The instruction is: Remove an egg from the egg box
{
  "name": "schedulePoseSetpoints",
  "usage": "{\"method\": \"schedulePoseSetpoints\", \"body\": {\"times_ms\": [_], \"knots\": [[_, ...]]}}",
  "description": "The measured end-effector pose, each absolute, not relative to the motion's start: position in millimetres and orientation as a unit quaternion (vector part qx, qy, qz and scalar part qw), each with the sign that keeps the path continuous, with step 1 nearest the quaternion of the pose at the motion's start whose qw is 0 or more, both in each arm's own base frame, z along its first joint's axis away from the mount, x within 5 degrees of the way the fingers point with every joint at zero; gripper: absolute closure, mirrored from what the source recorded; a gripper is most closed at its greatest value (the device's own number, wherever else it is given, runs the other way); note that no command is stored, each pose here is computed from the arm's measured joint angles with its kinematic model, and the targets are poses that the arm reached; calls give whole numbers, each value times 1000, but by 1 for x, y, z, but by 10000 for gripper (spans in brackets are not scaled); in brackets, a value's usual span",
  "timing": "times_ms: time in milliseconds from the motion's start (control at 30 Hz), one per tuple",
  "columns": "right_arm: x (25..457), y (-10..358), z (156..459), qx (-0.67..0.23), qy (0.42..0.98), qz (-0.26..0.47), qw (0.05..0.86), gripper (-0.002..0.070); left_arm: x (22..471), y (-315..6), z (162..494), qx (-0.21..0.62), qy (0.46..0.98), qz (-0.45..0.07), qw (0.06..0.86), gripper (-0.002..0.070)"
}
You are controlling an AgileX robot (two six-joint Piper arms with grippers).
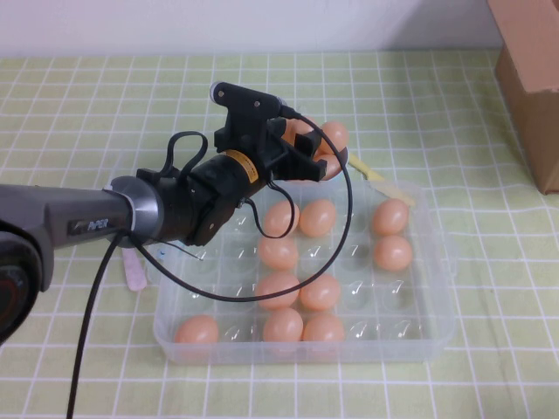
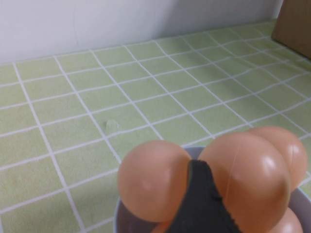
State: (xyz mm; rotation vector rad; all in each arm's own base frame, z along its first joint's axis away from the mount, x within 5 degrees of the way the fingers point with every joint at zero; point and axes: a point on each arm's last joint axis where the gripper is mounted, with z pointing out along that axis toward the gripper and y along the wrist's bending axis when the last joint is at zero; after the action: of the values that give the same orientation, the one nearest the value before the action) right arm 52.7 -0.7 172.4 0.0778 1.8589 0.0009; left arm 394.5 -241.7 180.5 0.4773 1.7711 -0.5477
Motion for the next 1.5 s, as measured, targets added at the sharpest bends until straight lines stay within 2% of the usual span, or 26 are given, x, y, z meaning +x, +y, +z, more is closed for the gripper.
{"method": "schedulePoseSetpoints", "body": {"times_ms": [300,433,600,700,833,900,1000,1167,1367,1500], "knots": [[53,-1,172,34,801,0,598,694,392,-240,192,210,754,-230,578,258],[53,-1,172,34,801,0,598,694,380,-234,226,226,730,-223,605,258],[53,-1,172,34,801,0,598,694,344,-213,264,267,693,-188,643,271],[53,-1,172,34,801,0,598,694,314,-191,278,272,682,-175,655,361],[53,-1,172,34,801,0,598,694,272,-156,290,257,680,-168,666,591],[53,-1,172,34,801,0,598,694,248,-142,297,254,673,-166,674,633],[53,-1,172,34,801,1,598,694,210,-121,310,249,664,-160,687,663],[53,-1,172,34,801,1,598,694,158,-89,322,239,662,-141,696,675],[53,-1,172,34,801,1,598,694,113,-63,318,223,643,-139,720,676],[53,-1,172,34,801,1,598,694,97,-54,306,198,651,-158,716,676]]}}
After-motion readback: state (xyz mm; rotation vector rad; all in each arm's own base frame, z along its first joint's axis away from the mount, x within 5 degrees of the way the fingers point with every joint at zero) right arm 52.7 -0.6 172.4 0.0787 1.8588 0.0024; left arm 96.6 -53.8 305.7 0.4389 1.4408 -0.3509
